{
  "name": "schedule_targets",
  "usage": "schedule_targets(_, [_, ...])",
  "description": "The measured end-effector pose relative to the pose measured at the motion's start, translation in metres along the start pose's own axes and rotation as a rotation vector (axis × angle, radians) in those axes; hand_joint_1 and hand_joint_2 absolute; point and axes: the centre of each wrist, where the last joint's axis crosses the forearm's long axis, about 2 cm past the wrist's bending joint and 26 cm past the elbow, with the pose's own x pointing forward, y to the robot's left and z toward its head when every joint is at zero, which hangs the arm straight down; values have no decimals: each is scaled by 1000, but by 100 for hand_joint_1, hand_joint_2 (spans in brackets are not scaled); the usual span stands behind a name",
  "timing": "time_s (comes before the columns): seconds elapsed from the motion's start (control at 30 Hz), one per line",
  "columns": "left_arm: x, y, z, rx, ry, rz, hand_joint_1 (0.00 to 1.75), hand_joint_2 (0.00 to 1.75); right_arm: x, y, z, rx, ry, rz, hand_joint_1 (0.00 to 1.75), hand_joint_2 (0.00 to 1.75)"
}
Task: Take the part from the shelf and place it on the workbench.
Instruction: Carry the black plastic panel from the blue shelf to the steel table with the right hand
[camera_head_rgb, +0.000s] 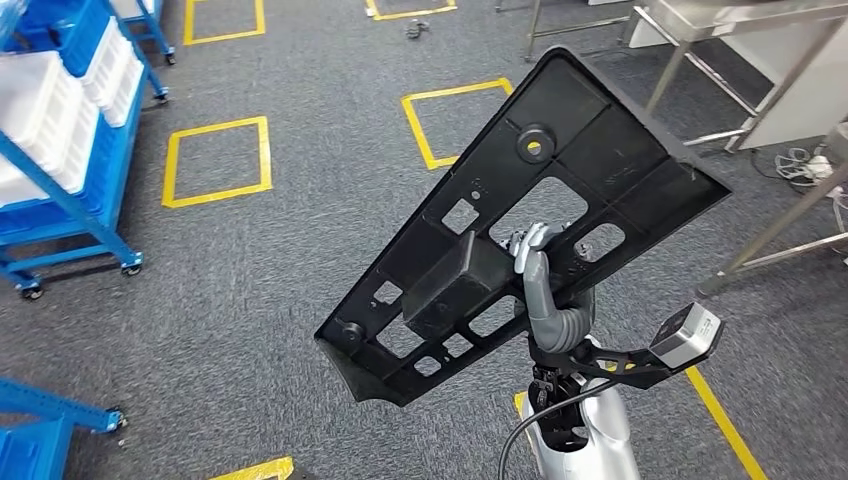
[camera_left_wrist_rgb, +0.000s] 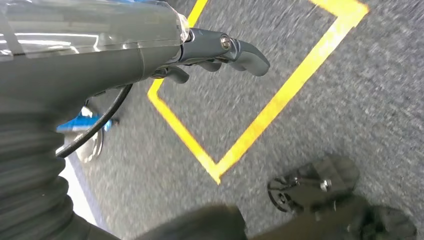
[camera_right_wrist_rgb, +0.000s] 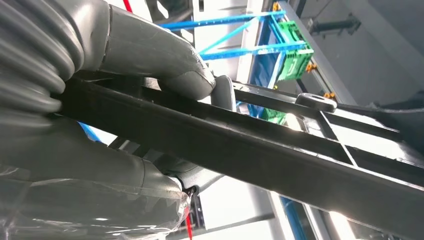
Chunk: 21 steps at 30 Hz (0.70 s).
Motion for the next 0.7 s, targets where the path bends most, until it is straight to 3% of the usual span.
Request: schedule_targets(0.7, [-2,-1,0,-3,12,-44,0,175,-1,3,-7,19,-5,-24,175,175])
